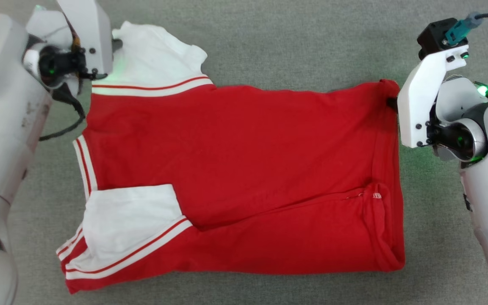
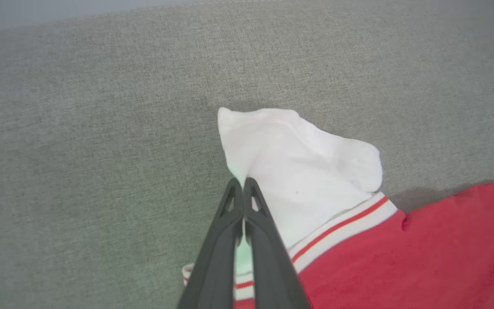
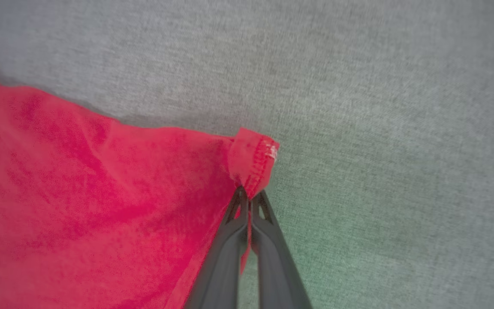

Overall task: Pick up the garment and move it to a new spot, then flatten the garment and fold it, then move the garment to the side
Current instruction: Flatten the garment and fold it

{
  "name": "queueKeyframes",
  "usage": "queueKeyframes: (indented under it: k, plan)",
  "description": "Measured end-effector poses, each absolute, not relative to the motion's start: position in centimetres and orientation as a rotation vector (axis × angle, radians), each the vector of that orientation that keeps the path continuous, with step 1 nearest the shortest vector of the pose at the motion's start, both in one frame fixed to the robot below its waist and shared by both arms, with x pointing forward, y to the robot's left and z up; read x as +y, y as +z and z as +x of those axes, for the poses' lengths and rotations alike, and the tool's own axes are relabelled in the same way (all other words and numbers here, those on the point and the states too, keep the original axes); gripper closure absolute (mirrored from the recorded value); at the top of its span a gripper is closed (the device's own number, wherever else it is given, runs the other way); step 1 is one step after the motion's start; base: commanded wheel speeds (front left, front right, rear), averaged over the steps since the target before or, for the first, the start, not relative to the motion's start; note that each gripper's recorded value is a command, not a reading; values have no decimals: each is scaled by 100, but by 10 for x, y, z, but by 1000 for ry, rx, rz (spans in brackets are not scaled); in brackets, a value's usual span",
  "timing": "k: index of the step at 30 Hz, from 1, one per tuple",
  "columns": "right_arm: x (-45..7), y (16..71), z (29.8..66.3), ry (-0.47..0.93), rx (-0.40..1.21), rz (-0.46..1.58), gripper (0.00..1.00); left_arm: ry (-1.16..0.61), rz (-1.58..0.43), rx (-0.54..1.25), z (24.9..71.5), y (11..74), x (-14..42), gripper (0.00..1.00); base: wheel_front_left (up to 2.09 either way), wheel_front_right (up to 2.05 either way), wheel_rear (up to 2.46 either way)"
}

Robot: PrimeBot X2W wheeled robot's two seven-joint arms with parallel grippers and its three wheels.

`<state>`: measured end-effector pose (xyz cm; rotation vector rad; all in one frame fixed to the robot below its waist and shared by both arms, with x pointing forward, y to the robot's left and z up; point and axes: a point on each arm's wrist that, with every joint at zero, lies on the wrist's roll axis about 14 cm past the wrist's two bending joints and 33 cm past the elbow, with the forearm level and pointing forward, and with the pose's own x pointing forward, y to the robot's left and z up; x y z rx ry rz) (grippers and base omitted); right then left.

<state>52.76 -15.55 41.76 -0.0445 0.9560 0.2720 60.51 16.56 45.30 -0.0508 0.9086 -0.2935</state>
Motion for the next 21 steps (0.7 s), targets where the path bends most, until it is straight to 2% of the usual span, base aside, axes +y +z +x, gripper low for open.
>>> queueKeyframes:
  k: [8,21]
  plan:
    - [-149,442,523,341,845,-88,100,-296,-59,859,596,488,178,100,0,0,0]
    - [-133,466,486,473,770,-114,100,-239,-30,1004,527,487,215,100,0,0,0]
